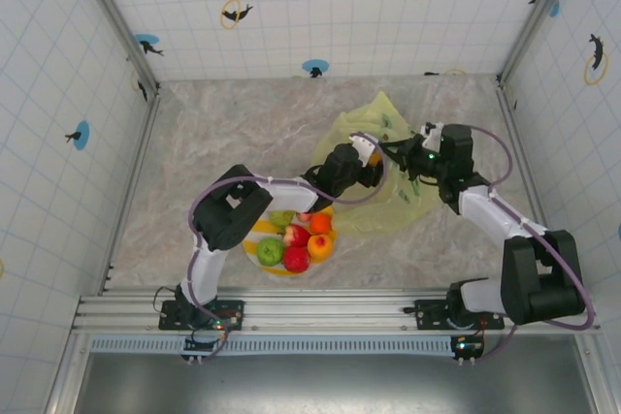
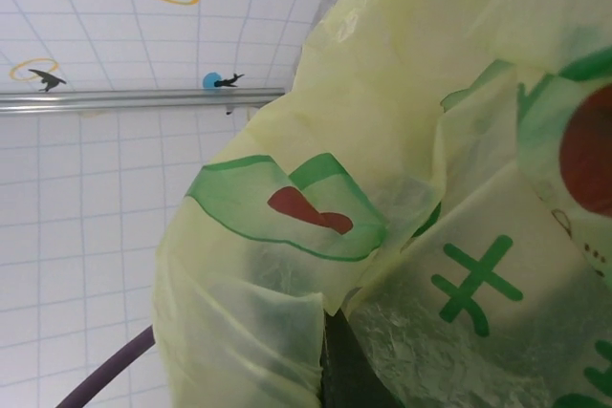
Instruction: Place the fruits into the plastic bag
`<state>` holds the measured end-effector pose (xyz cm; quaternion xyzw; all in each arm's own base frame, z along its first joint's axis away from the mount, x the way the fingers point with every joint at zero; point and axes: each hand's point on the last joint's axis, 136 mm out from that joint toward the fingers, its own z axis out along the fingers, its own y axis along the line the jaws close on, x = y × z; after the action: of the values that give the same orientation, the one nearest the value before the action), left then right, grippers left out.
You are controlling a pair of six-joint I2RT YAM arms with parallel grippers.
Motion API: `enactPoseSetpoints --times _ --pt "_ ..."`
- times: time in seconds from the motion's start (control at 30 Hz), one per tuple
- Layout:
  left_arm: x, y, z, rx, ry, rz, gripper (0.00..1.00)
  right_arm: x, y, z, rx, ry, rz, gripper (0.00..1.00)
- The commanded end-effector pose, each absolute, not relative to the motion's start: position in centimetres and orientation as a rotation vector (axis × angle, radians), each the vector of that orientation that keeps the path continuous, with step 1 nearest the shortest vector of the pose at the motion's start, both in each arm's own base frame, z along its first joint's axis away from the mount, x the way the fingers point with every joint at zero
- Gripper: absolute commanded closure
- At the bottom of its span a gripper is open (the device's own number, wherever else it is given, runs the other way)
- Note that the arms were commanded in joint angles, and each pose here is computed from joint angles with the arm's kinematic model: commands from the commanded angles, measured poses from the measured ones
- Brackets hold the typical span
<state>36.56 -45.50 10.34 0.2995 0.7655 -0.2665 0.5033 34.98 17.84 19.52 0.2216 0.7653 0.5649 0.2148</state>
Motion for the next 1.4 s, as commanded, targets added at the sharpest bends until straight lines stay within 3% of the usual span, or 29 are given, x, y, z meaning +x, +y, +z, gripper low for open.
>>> enactPoseSetpoints --times 0.0,0.5,0.8,1.07,1.37 --pt "35.5 -45.1 11.2 0.768 1.853 -0.652 0.17 34.9 17.9 19.8 0.558 2.094 1.609 0.98" --pt "29.8 -40.7 15.1 0.879 1.948 -0.718 0.17 35.8 15.8 15.8 0.454 2.264 1.351 0.98" --pt "24.9 -36.1 17.3 0.943 1.934 -0.855 0.17 36.7 15.9 15.5 0.457 2.26 1.375 0.98" --pt "31.9 -26.6 12.0 0.508 2.183 -0.708 0.15 37.1 16.0 16.4 0.439 2.239 1.384 0.98" --pt "36.6 -30.3 7.1 0.607 2.313 -0.794 0.14 37.4 15.7 17.3 0.435 2.21 1.391 0.98"
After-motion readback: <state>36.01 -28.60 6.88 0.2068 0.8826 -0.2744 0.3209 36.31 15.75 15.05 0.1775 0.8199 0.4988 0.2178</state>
